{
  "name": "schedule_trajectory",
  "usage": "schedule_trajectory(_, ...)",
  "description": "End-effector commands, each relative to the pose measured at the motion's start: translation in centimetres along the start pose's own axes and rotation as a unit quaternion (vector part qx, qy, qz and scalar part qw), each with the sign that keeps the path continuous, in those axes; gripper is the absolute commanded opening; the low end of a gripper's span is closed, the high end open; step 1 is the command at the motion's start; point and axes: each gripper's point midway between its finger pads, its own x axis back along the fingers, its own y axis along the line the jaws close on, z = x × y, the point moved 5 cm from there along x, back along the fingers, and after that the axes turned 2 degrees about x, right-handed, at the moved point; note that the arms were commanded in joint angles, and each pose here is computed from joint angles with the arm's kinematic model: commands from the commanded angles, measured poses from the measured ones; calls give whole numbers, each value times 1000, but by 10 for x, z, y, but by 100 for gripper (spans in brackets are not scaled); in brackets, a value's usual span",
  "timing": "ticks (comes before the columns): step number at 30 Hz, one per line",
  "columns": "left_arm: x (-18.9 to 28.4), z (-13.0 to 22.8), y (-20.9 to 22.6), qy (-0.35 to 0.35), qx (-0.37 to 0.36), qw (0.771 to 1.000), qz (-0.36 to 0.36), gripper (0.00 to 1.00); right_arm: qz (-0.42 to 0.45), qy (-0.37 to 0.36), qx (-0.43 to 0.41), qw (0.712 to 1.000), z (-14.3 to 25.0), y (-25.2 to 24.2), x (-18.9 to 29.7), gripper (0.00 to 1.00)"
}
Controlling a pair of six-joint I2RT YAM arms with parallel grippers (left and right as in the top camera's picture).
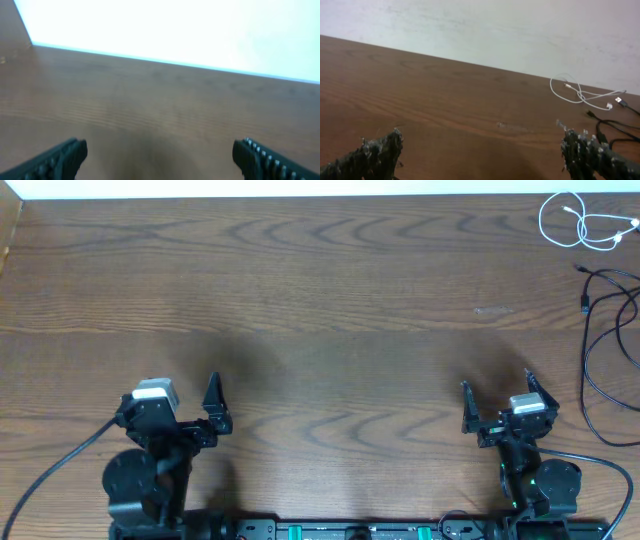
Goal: Untangle cables
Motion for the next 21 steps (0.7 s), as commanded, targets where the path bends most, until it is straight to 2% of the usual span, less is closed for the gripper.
schedule_trajectory(1,-6,11,-1,-56,-12,998,15,98,-1,-1,2,1000,0,1,0,99)
schedule_trajectory(4,-12,18,-3,-115,-17,993,33,98,-1,-1,2,1000,0,1,0,99)
schedule_trajectory(9,-22,36,-1,-145,-19,988,40,98,-1,-1,2,1000,0,1,0,99)
schedule_trajectory(21,-42,92,11,-88,-37,995,21,98,-1,-1,2,1000,0,1,0,99)
